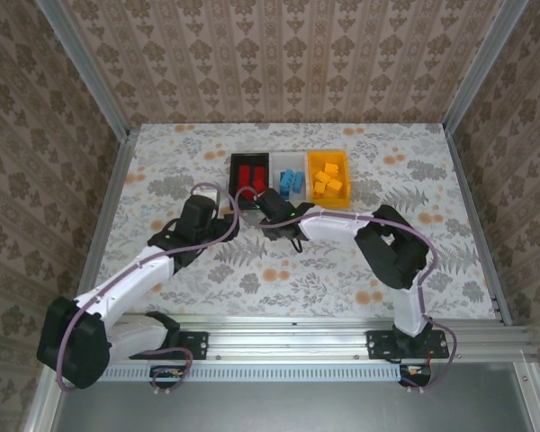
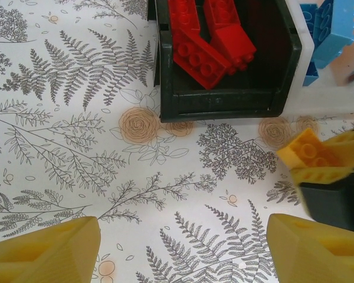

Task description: Sort the legos into containers by color

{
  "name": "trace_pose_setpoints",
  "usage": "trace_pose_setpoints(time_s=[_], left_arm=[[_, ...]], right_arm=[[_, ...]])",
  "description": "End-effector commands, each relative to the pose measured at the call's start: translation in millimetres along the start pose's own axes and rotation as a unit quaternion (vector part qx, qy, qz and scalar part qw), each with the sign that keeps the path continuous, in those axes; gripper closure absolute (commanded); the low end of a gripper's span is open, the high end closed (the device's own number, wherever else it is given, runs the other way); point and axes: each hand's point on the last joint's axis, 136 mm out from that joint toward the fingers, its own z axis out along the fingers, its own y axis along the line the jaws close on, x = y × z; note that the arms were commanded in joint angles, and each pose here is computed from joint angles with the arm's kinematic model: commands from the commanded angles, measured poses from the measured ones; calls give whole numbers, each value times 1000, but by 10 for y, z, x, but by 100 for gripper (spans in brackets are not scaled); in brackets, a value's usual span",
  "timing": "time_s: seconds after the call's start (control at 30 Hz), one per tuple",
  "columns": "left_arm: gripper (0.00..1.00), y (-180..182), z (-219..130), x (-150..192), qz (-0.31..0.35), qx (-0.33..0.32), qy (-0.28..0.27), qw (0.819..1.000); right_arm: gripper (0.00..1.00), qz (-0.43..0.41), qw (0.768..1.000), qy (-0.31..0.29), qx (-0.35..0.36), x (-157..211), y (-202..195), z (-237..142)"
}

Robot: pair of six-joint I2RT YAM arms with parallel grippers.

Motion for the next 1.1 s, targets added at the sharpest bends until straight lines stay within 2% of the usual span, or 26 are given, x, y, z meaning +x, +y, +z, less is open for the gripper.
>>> trace_pose_setpoints(time_s=[0.0,0.13,0.23,0.5,0.7,0.87,0.97,1.07], left_arm=[[24,-45,3,-105,-1,10,-11,1000],[24,-88,47,-120,-4,18,-9,1000],[24,-149,99,-127,-11,30,-2,999],[19,-443,207,-163,-6,70,6,997],[12,-531,330,-55,16,65,41,997],[3,-545,300,-28,28,55,36,997],[1,-539,278,-31,32,52,37,997],[1,-525,250,-48,33,48,35,998]], right_arm=[[71,15,999,-42,7,-206,-82,-336],[71,33,997,-65,16,-352,-331,-585],[70,51,995,-81,43,-461,-666,-706],[70,156,979,-78,102,-554,-1714,-601],[68,178,977,-40,107,-509,-2058,-301],[65,178,978,-22,106,-487,-2170,-141],[65,182,979,-9,91,-447,-2156,-9],[58,183,979,-1,94,-411,-2163,61]])
